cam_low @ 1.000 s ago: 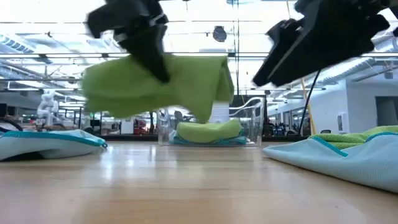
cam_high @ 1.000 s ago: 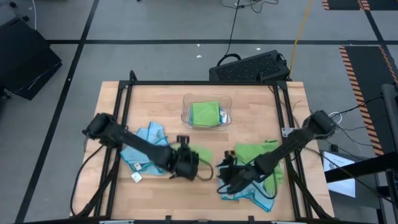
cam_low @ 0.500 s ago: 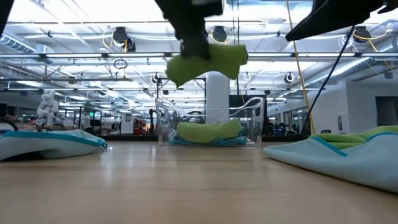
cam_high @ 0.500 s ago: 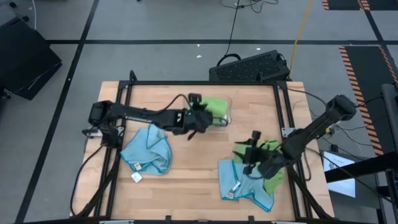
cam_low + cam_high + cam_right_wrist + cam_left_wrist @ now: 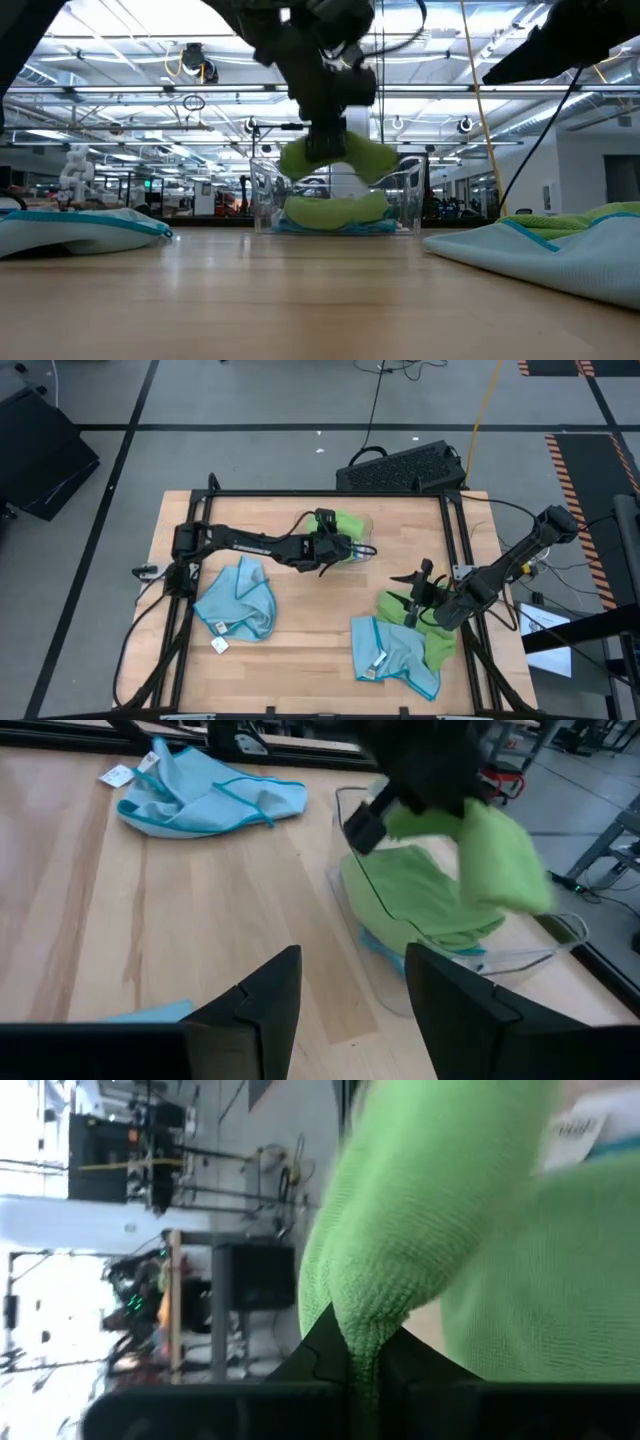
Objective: Fold microfiber towels
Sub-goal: Stack the folded left green microfiber cloth on top of the other green microfiber cloth in the transparent bin
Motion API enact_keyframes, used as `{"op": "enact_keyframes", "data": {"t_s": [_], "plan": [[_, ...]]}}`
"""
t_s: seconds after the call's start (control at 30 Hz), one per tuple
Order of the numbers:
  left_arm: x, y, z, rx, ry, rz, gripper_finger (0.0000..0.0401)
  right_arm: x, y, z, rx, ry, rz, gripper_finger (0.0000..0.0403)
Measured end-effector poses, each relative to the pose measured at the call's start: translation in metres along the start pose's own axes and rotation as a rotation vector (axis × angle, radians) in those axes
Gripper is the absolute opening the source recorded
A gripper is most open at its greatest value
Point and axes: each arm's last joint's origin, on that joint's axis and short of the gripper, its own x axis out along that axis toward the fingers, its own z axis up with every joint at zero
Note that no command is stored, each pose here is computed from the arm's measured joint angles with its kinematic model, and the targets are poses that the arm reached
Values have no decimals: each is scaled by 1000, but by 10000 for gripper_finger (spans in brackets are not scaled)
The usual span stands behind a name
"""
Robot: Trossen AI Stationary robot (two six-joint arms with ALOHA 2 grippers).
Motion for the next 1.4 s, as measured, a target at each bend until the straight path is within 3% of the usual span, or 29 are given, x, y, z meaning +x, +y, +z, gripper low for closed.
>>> {"op": "enact_keyframes", "data": {"t_s": [0.13, 0.53, 1.03, 1.2, 1.4], "plan": [[4, -9, -1, 16, 63, 65, 11, 0, 0, 1, -2, -7, 5, 171], [16, -14, 2, -95, 32, 55, 12, 0, 1, 3, -15, -24, 12, 171], [9, -23, 3, -33, 7, -22, 86, 0, 2, 3, -16, -15, 34, 171], [7, -21, 2, -28, 6, -28, 131, 0, 2, 3, -16, -15, 34, 171], [-1, -12, 1, -95, -70, -171, 169, 0, 2, 3, -18, -15, 34, 171]]}}
